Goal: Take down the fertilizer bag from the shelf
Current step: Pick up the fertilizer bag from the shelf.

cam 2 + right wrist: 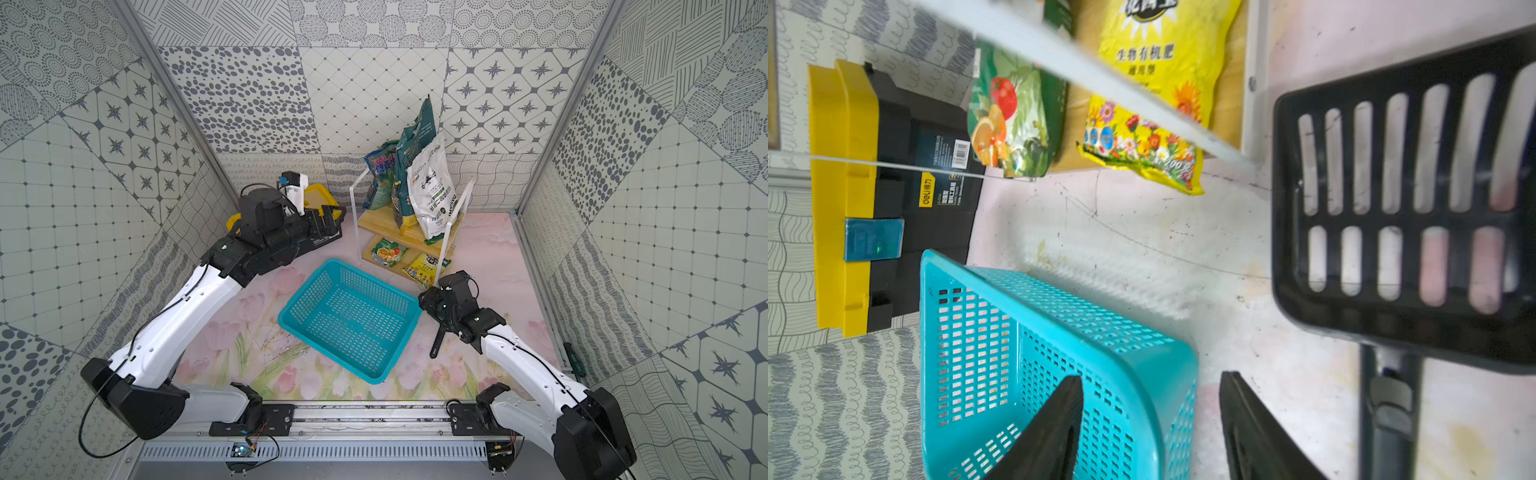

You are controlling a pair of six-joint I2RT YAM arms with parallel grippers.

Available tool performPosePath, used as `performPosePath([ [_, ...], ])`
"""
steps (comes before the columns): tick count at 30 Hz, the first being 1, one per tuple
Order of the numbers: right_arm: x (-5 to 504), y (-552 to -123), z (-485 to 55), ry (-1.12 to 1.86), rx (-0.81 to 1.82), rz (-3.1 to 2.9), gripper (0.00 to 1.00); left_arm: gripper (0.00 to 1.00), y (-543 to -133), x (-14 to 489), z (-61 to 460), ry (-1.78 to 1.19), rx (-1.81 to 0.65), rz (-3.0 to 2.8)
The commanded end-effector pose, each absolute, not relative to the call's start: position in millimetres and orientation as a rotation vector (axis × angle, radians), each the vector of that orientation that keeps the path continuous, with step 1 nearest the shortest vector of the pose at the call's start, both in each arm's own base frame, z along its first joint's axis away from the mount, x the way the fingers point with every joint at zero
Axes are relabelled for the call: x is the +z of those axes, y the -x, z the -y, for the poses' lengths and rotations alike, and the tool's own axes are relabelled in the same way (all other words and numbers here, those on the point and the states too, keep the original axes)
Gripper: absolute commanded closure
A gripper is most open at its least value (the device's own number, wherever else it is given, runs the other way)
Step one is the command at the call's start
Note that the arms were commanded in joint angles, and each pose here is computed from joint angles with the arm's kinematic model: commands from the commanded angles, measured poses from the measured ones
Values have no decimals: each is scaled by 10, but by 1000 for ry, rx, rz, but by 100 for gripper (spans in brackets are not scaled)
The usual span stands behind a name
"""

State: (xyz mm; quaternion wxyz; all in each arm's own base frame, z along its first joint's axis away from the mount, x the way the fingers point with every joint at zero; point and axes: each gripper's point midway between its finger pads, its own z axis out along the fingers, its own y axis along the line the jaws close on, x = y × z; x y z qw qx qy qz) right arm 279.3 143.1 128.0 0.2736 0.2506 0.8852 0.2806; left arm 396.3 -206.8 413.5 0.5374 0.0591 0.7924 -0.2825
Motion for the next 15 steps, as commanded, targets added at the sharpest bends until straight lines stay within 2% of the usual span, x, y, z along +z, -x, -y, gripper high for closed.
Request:
performPosePath([
  [1, 1303, -2799, -1414, -597, 809, -2413, 42, 3, -4025, 4864, 2613, -434, -836, -1682],
  [4, 1381, -2855, -1365, -562, 806, -2400, 41, 5, -4255, 5079, 2792, -431, -881, -1636],
  [8, 1483, -2921, -1353, -522, 807, -2392, 41, 11, -4628, 5126, 2983, -392, -915, -1644],
  [15, 1610, -2964, -1355, -494, 814, -2367, 40, 22, -5112, 4839, 3081, -229, -878, -1685],
])
